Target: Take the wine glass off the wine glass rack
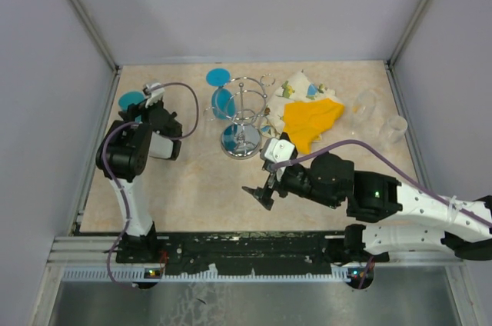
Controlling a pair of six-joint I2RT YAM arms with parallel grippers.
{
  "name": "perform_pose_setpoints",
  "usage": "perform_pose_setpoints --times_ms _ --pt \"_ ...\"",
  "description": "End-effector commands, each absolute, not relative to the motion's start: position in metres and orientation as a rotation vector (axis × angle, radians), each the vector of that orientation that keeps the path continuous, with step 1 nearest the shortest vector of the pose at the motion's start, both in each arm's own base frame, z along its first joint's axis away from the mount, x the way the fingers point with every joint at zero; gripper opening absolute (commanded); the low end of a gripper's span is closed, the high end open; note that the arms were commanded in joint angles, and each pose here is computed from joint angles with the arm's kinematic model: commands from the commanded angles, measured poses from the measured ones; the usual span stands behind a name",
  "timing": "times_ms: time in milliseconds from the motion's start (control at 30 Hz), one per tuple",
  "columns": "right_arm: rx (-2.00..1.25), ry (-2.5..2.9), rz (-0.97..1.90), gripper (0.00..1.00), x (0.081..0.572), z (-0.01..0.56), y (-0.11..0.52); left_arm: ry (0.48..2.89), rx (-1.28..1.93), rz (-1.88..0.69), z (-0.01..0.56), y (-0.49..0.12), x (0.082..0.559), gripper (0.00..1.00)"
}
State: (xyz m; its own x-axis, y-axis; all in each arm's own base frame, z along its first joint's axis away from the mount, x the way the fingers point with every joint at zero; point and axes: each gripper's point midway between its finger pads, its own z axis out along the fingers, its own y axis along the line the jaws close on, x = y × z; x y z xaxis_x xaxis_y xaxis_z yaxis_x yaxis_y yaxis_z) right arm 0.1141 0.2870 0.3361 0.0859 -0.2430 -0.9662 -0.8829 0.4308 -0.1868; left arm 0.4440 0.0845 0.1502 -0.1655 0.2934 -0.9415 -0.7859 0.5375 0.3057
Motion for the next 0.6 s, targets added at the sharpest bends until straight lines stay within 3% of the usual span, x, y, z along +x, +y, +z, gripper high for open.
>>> perform_pose_setpoints --times_ms 0,567 --pt "-1.020 1.399 0.674 0.99 0.116 0.353 0.286 1.222 -0.656 0.861 0.193 0.086 0.418 1.00" --pt "-0.997 1.389 0.720 0.99 0.110 0.360 0.277 1.280 -0.747 0.906 0.170 0.083 0.394 1.00"
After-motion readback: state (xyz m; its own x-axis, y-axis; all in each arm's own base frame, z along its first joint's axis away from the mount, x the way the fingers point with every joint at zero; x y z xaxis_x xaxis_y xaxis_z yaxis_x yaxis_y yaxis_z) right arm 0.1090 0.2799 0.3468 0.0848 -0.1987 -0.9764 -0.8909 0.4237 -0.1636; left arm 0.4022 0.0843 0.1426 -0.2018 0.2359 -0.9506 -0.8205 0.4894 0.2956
